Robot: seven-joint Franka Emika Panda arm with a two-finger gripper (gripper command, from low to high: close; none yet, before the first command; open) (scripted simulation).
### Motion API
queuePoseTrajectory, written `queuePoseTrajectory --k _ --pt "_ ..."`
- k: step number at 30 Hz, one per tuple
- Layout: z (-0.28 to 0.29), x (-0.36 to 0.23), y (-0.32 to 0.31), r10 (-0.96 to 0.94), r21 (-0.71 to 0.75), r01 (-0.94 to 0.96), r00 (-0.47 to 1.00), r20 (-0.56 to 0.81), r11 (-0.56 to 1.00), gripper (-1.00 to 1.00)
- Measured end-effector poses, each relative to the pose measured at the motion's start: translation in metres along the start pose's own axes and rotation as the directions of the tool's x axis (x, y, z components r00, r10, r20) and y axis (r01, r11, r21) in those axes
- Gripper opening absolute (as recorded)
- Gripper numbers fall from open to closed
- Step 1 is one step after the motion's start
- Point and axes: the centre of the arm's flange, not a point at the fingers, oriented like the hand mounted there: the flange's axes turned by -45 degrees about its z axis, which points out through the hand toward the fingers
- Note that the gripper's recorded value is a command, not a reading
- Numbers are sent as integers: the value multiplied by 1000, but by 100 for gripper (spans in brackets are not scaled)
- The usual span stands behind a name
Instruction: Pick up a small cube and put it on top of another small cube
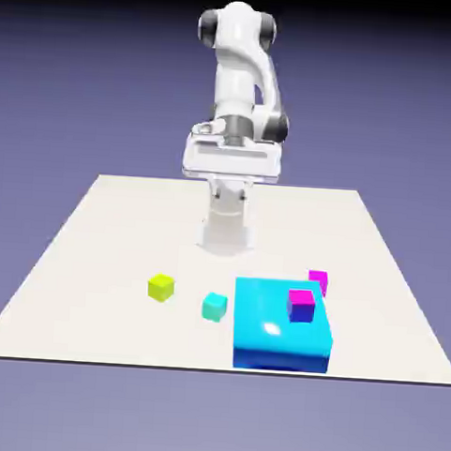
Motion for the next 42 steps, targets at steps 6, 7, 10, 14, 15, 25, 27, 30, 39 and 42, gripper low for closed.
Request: queuePoseTrajectory --k 6,7,10,14,15,25,27,30,39,42 --pt "83 -59 -4 -294 73 290 873 389 954 0" --pt "94 -71 -3 -339 96 333 828 447 938 0" --pt "125 -109 1 -460 182 448 657 597 875 0" --pt "156 -163 14 -574 326 554 361 735 766 0" --pt "162 -176 18 -593 366 572 278 756 734 0" --pt "205 -279 69 -607 563 594 -151 780 575 0" --pt "211 -292 75 -609 565 592 -151 779 575 -100" --pt "206 -281 70 -607 563 592 -151 780 576 -100" --pt "202 -182 2 -641 603 661 -233 731 447 -100" --pt "209 -147 -36 -657 620 694 -280 700 365 -100"
